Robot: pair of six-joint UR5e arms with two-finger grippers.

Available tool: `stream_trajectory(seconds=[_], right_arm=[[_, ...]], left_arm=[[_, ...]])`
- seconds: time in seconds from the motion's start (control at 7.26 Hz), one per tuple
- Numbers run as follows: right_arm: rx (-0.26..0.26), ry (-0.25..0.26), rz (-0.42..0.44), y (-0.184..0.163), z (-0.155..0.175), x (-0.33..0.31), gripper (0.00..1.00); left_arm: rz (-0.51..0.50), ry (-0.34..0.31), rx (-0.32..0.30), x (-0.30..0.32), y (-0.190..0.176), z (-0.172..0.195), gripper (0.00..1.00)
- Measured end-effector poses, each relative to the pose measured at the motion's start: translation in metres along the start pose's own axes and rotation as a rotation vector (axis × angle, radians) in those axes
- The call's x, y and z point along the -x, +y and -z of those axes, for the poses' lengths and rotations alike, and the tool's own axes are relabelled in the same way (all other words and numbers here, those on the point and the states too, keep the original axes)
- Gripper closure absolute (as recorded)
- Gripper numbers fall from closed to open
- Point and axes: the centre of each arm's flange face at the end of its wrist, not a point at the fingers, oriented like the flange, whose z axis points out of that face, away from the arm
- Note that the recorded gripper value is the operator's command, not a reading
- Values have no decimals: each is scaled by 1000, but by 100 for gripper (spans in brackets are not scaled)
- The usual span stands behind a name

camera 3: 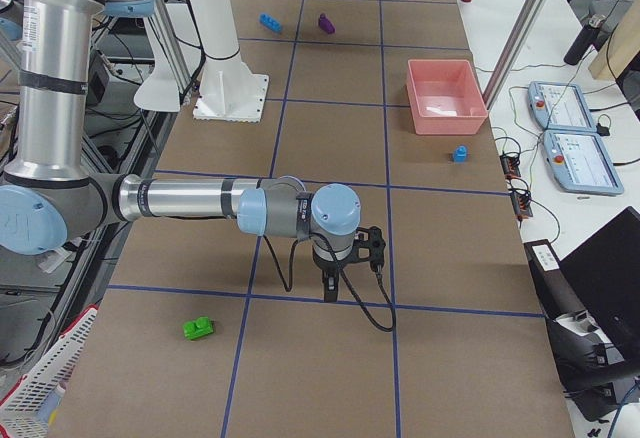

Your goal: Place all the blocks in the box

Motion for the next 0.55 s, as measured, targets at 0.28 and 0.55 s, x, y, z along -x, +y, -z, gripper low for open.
stream_trajectory(seconds=[0.28, 0.55], right_arm=[[-17, 1, 15, -2, 6, 6, 0], [-54, 5, 52, -17, 23, 26, 0]], left_arm=[[0, 0, 1, 1, 0, -1, 0], [-16, 2, -9, -4, -4, 1, 0]])
